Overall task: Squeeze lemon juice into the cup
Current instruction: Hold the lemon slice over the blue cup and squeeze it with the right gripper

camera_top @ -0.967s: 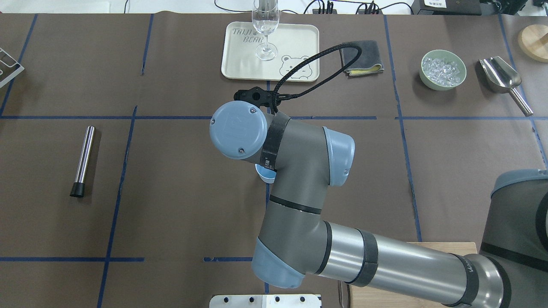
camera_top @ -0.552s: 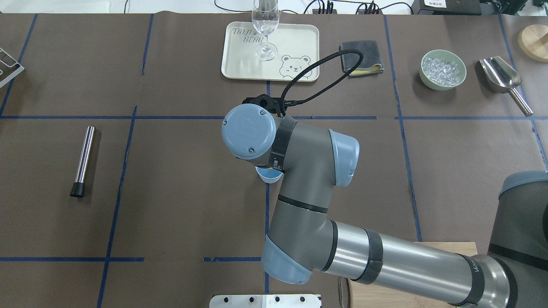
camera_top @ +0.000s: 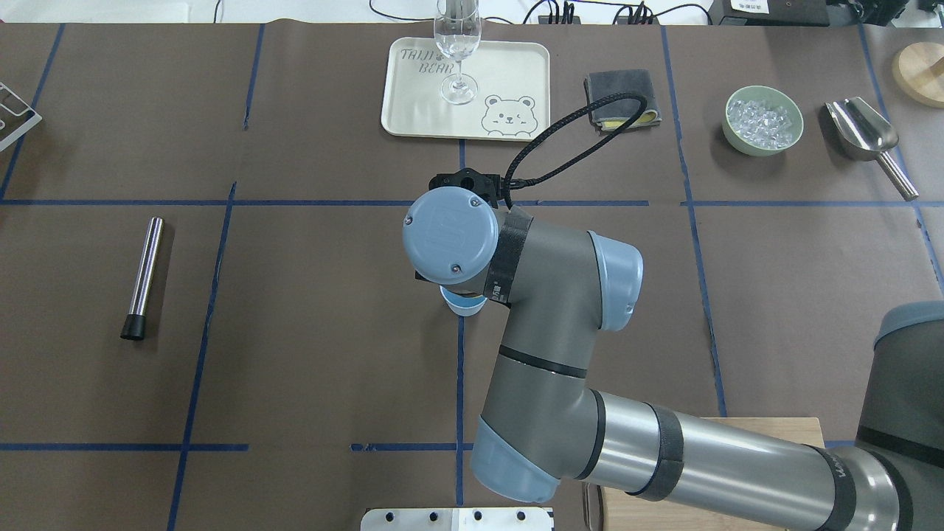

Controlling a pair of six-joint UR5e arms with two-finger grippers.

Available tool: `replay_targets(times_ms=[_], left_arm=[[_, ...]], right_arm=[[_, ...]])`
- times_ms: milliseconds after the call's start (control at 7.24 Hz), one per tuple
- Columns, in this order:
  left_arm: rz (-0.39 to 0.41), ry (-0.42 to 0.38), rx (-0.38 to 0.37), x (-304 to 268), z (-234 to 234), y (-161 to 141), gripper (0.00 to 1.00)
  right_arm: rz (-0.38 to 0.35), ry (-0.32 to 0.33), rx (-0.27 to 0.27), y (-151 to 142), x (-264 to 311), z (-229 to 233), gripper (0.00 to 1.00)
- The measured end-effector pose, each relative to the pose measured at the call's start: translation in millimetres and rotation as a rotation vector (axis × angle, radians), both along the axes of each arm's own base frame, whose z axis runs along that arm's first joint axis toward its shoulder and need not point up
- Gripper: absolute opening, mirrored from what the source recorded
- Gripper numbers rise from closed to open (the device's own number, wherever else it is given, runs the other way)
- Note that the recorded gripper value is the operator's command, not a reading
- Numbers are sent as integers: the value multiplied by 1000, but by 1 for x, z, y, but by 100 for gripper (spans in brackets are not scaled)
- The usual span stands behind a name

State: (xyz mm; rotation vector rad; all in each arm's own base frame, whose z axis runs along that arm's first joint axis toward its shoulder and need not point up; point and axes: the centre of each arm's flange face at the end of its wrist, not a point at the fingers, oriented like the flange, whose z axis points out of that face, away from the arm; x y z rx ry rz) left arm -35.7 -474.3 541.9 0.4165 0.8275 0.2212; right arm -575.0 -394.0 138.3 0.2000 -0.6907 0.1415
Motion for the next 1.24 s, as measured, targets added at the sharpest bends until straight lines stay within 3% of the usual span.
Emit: replay_targets(times_ms=[276, 829, 1243], left_arm=[[0, 0, 0, 0, 0, 0, 100], [0, 0, -2, 0, 1, 0, 100], [0, 0, -2, 0, 1, 0, 100]], right_arm=[[-1, 1, 1, 0, -1, 0, 55], [-8, -1, 13, -1, -2, -4, 57], [-8, -4, 18, -1, -2, -7, 80]])
